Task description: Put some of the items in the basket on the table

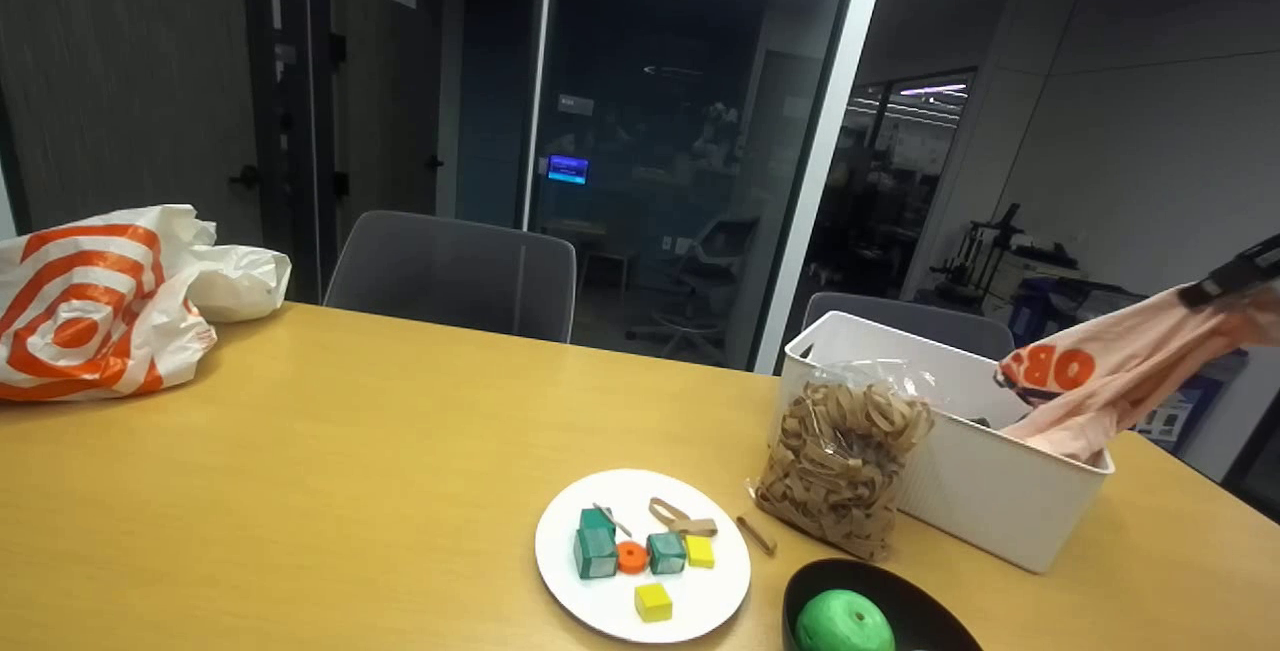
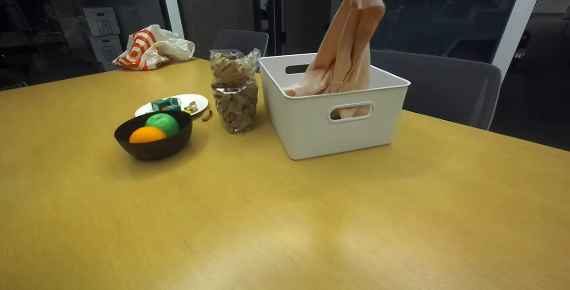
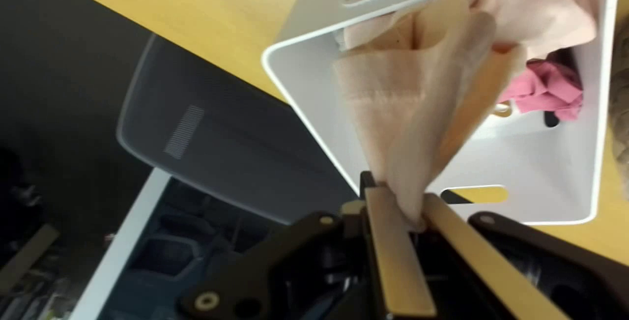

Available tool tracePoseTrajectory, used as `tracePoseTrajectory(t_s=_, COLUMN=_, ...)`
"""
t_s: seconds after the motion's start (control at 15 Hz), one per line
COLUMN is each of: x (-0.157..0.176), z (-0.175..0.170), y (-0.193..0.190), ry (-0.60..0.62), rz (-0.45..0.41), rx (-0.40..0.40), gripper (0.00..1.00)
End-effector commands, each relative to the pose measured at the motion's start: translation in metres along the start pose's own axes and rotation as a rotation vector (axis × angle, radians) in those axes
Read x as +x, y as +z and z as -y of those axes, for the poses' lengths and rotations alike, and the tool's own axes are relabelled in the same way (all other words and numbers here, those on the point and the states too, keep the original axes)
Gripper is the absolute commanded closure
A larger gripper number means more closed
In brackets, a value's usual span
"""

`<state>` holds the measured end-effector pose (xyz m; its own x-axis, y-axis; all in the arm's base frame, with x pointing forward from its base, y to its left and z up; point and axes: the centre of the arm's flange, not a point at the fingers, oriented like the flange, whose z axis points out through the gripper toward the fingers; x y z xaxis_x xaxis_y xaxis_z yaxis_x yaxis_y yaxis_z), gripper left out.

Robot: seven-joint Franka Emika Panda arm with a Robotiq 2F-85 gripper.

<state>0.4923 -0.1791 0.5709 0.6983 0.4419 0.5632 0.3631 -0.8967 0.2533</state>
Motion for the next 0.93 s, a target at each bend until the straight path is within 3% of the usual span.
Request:
tracePoseTrajectory(t_s=0.0, x=-0.014, z=-0.022, y=-0.078, ry=0.103, rz=-0.042, rx=-0.168, gripper=0.94)
tracePoseTrajectory(t_s=0.4, x=-0.061, z=-0.065, y=-0.134, ry=0.296, rz=0.000, rx=-0.421, gripper=0.94)
tracePoseTrajectory(t_s=0.87, x=-0.131, z=-0.091, y=-0.136, ry=0.536, rz=0.190, rx=-0.664, gripper=0.94)
